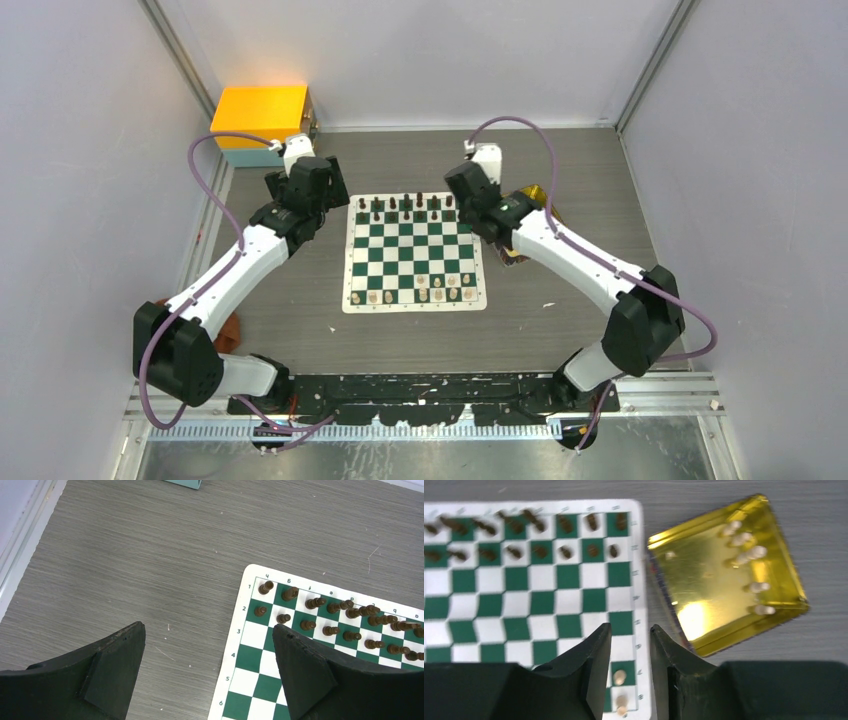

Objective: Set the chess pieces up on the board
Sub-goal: Pick up the chess piece from the storage box.

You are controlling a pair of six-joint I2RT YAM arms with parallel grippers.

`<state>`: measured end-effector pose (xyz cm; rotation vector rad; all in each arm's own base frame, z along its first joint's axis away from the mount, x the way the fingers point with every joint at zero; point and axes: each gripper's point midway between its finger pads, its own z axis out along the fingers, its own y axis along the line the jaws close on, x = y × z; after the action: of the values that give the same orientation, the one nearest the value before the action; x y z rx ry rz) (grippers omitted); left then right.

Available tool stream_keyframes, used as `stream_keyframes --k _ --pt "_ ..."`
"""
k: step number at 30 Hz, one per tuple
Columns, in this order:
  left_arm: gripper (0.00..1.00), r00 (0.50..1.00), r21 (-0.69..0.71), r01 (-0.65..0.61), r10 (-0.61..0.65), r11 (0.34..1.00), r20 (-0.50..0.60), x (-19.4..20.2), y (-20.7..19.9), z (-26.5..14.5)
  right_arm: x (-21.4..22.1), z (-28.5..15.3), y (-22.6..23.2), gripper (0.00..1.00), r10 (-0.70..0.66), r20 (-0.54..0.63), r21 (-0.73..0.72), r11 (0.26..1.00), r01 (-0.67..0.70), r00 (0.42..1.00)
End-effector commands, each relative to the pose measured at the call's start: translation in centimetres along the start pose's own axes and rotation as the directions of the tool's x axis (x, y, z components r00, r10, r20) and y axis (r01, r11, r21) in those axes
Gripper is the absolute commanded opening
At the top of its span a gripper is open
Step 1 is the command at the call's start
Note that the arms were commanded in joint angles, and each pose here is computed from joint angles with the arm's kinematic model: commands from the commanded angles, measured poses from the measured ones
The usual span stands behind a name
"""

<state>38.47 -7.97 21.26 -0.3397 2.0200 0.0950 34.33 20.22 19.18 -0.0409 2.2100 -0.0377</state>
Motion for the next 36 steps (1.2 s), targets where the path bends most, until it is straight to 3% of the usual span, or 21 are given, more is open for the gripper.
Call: stream_keyframes --k 1,8,15,36 --pt "0.98 0.998 0.021 0.044 -0.045 0.999 0.04 -1.8 -0.5 -0.4 -2.6 1.8 -5.5 0.4 0.132 0.04 0.166 0.976 -0.137 0.99" --pt "0.98 0.998 0.022 0.043 -0.044 0.999 0.048 -2.1 -0.3 -0.7 -2.2 6.4 -12.1 0.41 0.293 0.013 0.307 0.909 -0.283 0.956" --pt "0.98 0.998 0.023 0.043 -0.044 0.999 0.054 -2.4 -0.3 -0.8 -1.0 9.6 -15.7 0.41 0.362 -0.019 0.38 0.865 -0.328 0.932" --pt "0.98 0.998 0.014 0.03 -0.031 0.999 0.054 -2.4 -0.3 -0.5 1.2 14.2 -18.6 0.41 0.429 -0.085 0.418 0.835 -0.358 0.899"
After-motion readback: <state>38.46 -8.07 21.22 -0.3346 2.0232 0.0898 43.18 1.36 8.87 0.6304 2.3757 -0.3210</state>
